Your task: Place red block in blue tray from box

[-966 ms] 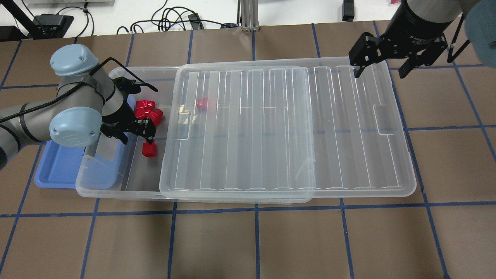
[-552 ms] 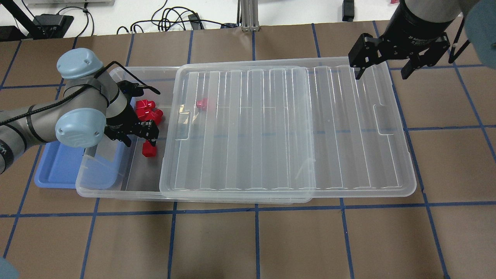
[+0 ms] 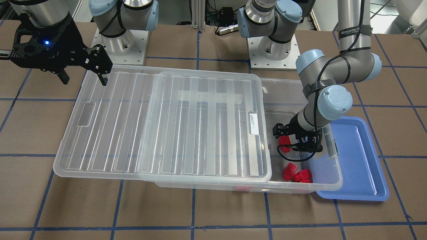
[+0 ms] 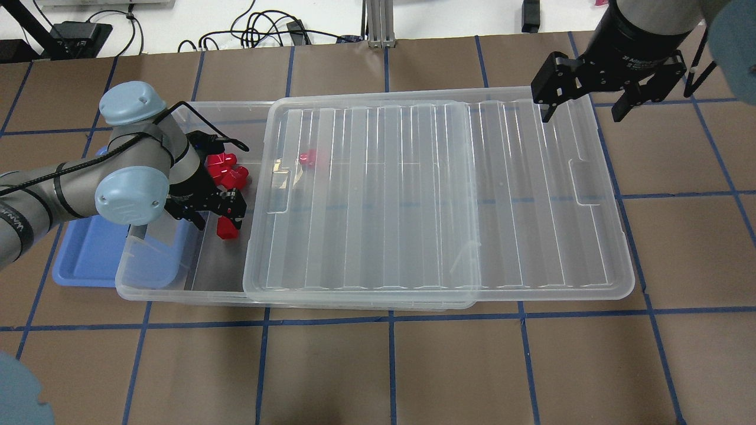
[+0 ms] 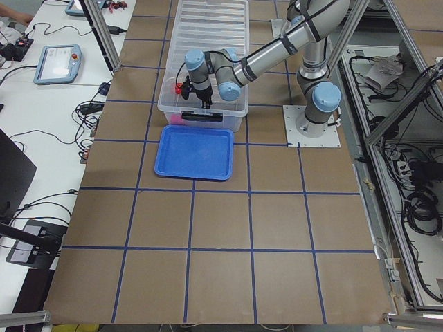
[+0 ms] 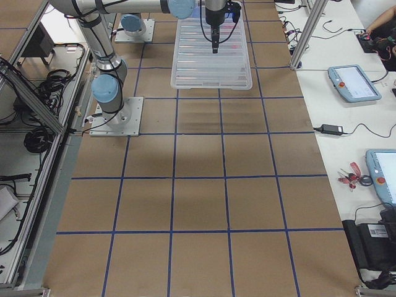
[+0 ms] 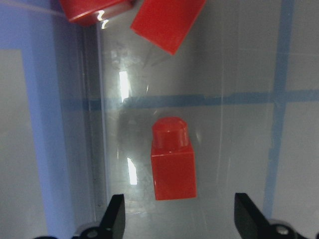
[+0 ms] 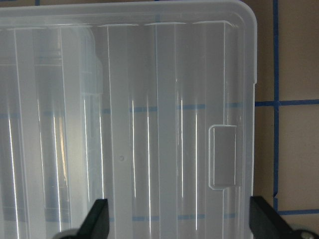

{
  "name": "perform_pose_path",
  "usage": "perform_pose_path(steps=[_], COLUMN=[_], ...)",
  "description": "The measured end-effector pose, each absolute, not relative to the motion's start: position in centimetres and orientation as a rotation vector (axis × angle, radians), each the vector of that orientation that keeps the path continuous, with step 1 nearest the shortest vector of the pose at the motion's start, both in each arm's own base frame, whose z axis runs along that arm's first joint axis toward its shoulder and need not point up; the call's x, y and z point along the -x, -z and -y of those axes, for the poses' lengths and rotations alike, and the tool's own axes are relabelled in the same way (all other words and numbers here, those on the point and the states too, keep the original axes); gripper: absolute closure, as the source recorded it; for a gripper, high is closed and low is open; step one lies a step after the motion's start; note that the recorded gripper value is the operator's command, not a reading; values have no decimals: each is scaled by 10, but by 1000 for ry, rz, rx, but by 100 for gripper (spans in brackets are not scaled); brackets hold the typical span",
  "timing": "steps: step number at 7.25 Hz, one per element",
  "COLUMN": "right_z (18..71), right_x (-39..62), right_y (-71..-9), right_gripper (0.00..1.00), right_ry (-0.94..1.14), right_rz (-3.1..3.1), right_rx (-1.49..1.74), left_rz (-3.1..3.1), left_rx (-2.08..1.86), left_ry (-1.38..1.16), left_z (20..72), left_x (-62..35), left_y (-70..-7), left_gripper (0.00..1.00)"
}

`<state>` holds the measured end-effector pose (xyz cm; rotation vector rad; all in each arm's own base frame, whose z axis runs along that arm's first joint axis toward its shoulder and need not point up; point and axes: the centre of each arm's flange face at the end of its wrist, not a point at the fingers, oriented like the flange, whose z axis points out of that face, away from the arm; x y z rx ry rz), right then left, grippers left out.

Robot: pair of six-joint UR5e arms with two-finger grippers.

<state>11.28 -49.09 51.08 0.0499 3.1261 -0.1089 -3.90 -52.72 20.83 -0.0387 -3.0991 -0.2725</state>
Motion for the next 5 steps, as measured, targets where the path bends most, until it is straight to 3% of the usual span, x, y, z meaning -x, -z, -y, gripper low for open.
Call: perform_pose_path(steps=[2, 4, 5], right_z=[491, 491, 491], right_x=[-114, -113, -113], right_y=[-510, -509, -509], right_gripper=[0, 0, 0], right_ry=[106, 103, 103], right_rz=[-3123, -3127, -3128], right_rx=[-48, -47, -46], left_rz=[3096, 3094, 3095], left_rx=[35, 34, 33], left_ry=[289, 294, 293], left_z=[530, 534, 535], left_x=[38, 38, 37], left_y=[-195, -185, -182], left_gripper=[22, 100, 100])
